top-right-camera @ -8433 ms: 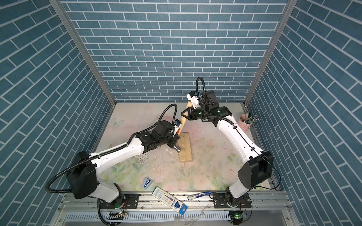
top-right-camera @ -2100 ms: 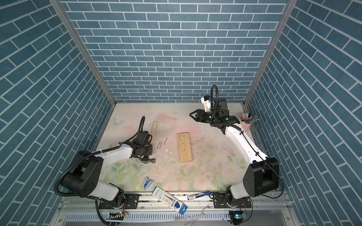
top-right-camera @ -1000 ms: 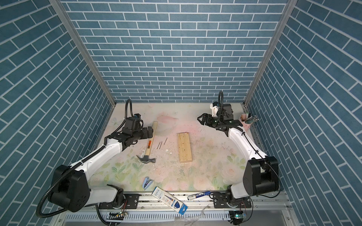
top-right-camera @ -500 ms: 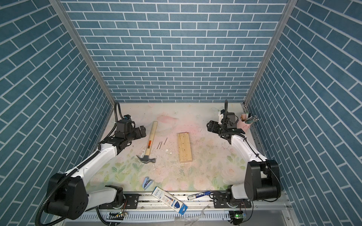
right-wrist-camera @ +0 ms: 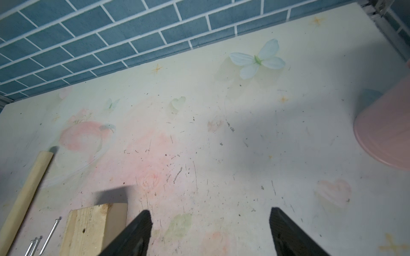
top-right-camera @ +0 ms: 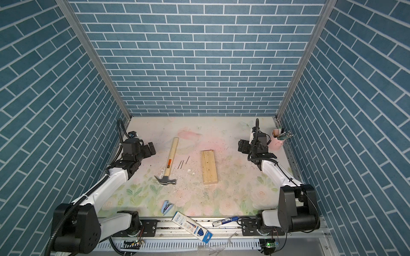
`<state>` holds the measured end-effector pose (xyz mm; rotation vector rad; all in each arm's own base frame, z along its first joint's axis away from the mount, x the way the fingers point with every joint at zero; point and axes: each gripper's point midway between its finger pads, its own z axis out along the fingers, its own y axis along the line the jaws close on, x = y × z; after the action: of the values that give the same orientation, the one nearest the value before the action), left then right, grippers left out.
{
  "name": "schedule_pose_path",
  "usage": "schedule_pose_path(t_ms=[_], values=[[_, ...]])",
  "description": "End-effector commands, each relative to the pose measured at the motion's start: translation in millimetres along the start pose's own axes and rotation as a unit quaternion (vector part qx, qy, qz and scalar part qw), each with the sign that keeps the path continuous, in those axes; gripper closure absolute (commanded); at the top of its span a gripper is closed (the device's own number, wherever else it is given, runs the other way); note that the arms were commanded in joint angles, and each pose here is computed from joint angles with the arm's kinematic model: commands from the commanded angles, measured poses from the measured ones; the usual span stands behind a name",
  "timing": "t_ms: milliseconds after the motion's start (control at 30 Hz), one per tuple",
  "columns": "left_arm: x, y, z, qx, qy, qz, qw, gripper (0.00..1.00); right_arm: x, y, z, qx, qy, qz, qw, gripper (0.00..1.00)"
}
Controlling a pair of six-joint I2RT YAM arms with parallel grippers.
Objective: Use a claw hammer to pull out a nail
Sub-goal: Place the hammer at the center of the board, then reset both arms
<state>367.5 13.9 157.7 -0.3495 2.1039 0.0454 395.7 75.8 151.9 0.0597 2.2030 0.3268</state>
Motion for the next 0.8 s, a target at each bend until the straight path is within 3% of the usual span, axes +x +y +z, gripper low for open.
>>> schedule_pose_path(t_ms=[0, 167, 333, 567, 767], values=[[-12.6, 19.6, 1.0, -0.029, -0.045, 0.023, 0.998, 0.01, -8.3, -14.1, -2.7, 0.032, -0.023, -0.031, 0.999, 0.16], [-3.2, 22.0, 7.8, -0.027, -0.102, 0.080, 0.991, 0.01, -8.7, -32.8, -8.4, 0.075, -0.055, -0.051, 0.994, 0.16], [14.1, 12.1, 28.1, 0.000, -0.095, 0.109, 0.990, 0.01, -4.9, -49.6, -13.7, 0.114, -0.087, -0.070, 0.987, 0.17], [40.8, -11.0, 57.6, 0.085, -0.089, 0.139, 0.983, 0.01, -4.6, -49.4, -19.6, 0.112, -0.130, -0.114, 0.979, 0.17], [42.8, -11.5, 56.1, 0.092, -0.091, 0.139, 0.982, 0.01, 2.0, -61.3, -21.3, 0.138, -0.131, -0.138, 0.972, 0.18]])
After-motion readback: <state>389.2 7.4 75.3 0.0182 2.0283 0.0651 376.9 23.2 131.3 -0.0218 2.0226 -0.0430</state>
